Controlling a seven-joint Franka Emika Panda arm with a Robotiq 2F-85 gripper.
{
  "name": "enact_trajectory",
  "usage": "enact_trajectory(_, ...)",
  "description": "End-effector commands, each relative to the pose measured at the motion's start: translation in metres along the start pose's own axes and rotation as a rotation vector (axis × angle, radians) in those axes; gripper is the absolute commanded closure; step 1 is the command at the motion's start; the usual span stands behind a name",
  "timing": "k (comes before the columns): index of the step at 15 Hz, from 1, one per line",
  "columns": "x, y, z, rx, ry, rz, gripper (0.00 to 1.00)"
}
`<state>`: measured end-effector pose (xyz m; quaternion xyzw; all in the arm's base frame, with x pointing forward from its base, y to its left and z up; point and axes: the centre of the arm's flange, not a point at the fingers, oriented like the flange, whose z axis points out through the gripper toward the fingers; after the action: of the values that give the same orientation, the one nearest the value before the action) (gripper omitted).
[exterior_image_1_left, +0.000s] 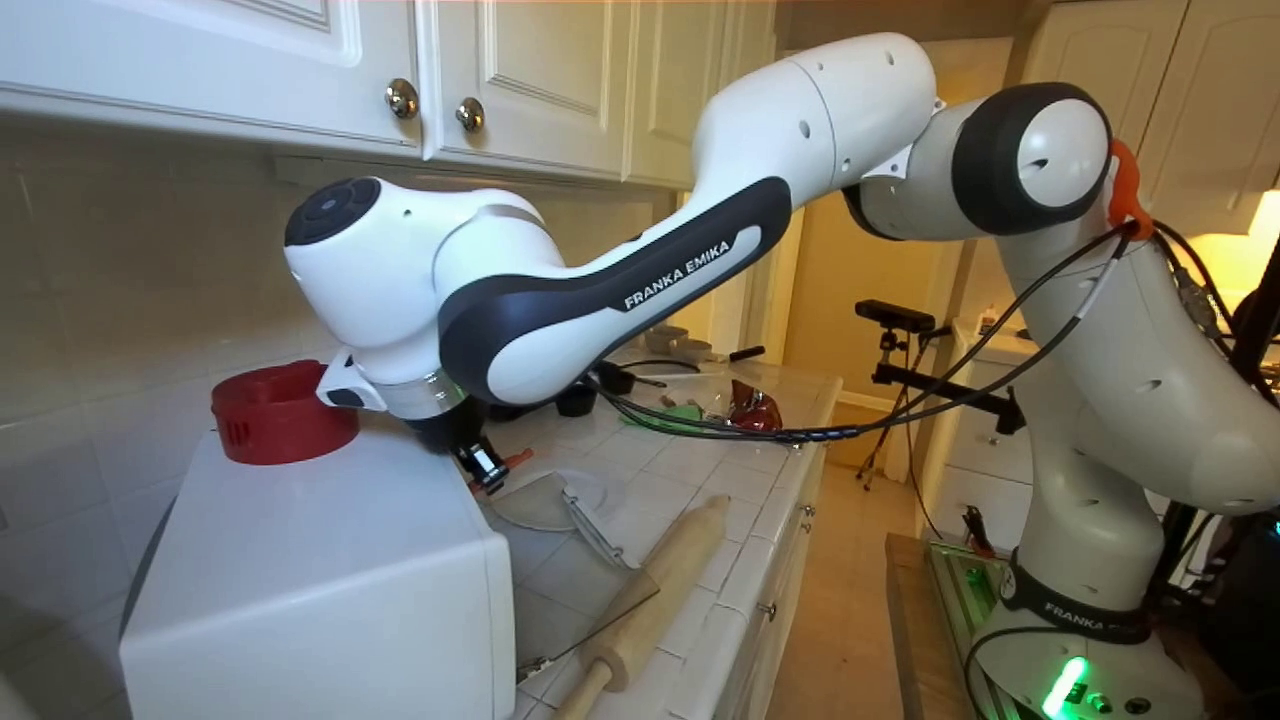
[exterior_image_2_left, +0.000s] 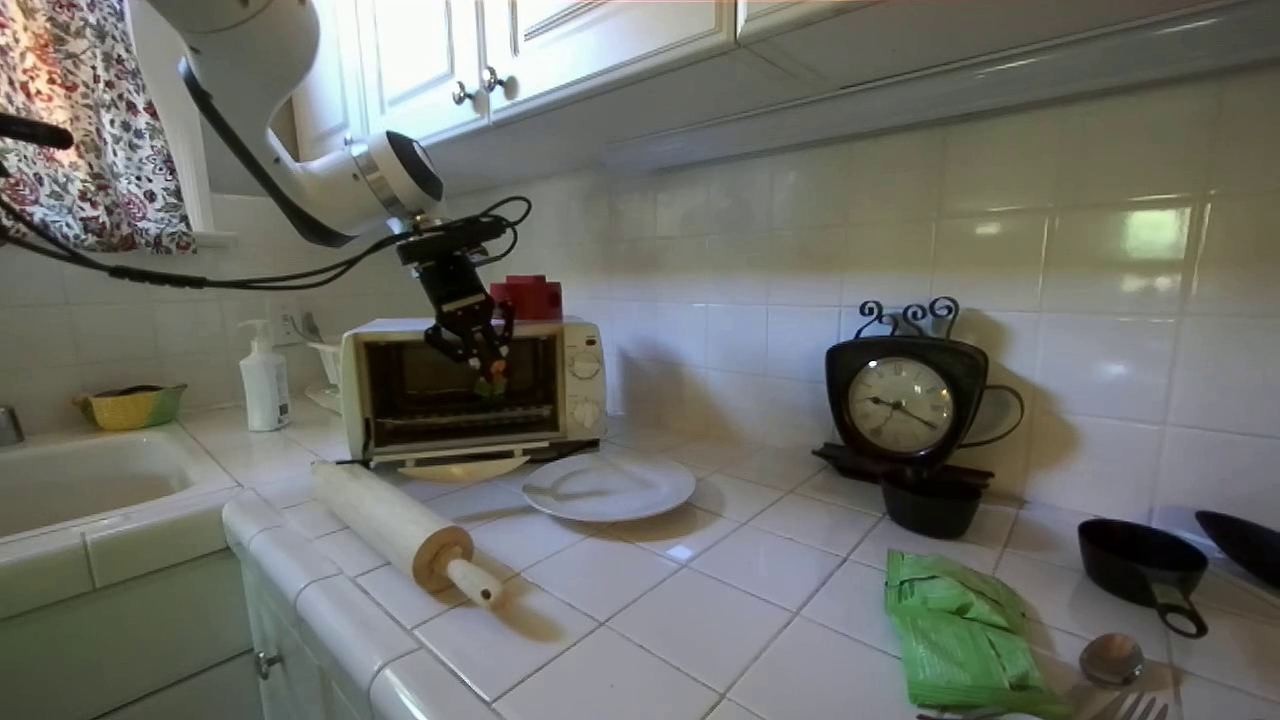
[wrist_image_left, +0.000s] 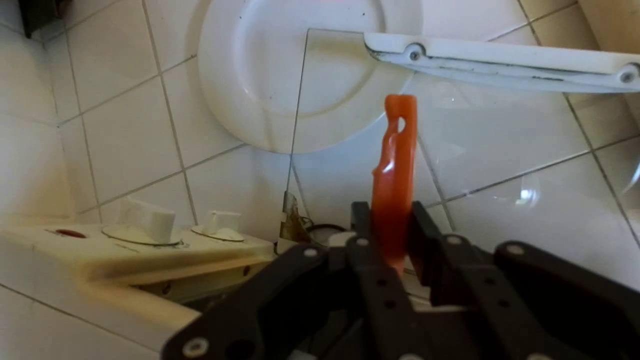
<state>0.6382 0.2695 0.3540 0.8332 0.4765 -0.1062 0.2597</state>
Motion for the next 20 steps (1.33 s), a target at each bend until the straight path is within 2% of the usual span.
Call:
enact_trajectory(1,0.011,0.01,0.0,-0.039,0.007,0.015,0.95)
enact_trajectory(16,-0.007,-0.045,-0.002,-0.022,0.023,0.139,0.95)
enact_trajectory(20,-0.017,-0.062,-0.001,-0.021,0.018,0.205,0.95)
